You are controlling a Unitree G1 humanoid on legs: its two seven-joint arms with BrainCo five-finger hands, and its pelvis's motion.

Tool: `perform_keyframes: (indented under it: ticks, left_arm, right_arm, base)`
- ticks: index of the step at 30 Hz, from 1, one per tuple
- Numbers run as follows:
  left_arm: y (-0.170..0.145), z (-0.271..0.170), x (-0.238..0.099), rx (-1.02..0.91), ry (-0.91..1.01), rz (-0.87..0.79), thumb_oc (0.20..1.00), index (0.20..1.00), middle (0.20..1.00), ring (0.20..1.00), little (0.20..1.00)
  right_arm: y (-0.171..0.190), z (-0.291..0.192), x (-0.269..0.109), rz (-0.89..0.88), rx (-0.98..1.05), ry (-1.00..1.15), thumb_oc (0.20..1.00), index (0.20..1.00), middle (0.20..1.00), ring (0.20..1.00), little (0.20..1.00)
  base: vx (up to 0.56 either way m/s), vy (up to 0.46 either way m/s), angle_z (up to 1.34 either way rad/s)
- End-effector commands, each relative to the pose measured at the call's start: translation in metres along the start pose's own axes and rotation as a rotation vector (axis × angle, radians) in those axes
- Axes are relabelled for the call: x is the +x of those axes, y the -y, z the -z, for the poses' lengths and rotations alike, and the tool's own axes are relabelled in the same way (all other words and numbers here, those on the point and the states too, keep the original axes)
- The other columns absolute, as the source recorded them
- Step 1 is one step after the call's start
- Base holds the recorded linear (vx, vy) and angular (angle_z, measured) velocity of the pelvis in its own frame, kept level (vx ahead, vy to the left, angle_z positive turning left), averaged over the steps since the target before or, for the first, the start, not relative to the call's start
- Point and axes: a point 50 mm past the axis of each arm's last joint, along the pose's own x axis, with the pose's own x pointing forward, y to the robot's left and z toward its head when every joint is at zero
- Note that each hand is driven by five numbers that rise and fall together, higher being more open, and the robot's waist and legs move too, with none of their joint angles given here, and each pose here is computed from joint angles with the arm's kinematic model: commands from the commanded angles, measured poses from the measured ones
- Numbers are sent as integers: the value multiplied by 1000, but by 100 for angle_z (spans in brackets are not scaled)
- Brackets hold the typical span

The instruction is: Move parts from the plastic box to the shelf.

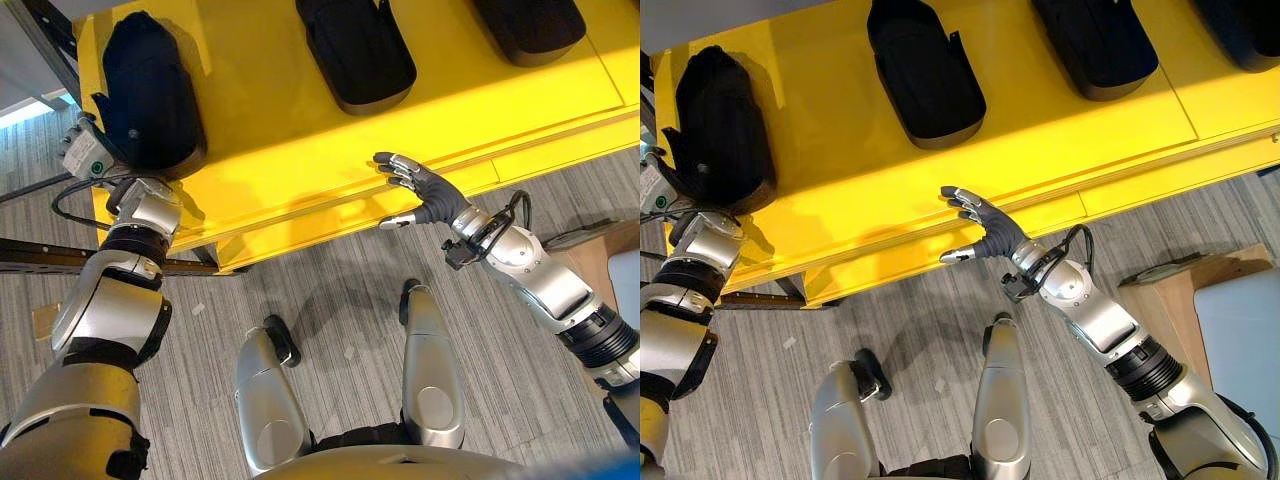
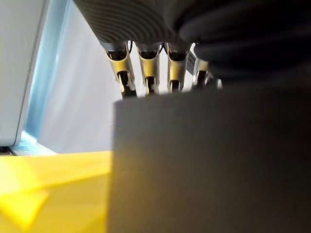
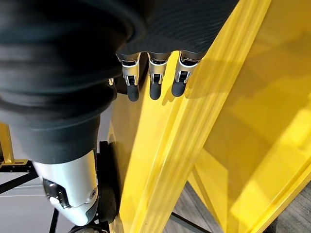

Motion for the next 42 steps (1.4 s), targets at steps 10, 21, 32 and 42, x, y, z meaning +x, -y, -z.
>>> perform_keyframes:
  ticks: [10,21,32,42]
  left_arm:
    - [-32,0,12,-125,-29,-344,1000,1000,1000,1000,1000]
    - [-86,-40,7,-642,211,-724,1000,1000,1000,1000,1000]
    - [-57,-18,-90,-820,468,-450,1000,1000,1000,1000,1000]
    - [-75,-11,-170,-1071,825,-91,1000,1000,1000,1000,1000]
  right_arm:
    - [2,-3,-2,52,40,56,1000,1000,1000,1000,1000]
    - [-6,12,-26,88,69,50,1000,1000,1000,1000,1000]
    - [-22,25,-56,163,134,51,1000,1000,1000,1000,1000]
    - [-19,21,-67,272,162,86,1000,1000,1000,1000,1000]
  base:
    - [0,0,0]
    - [12,-24,0]
    - [13,-79,10]
    - [-14,-70,13]
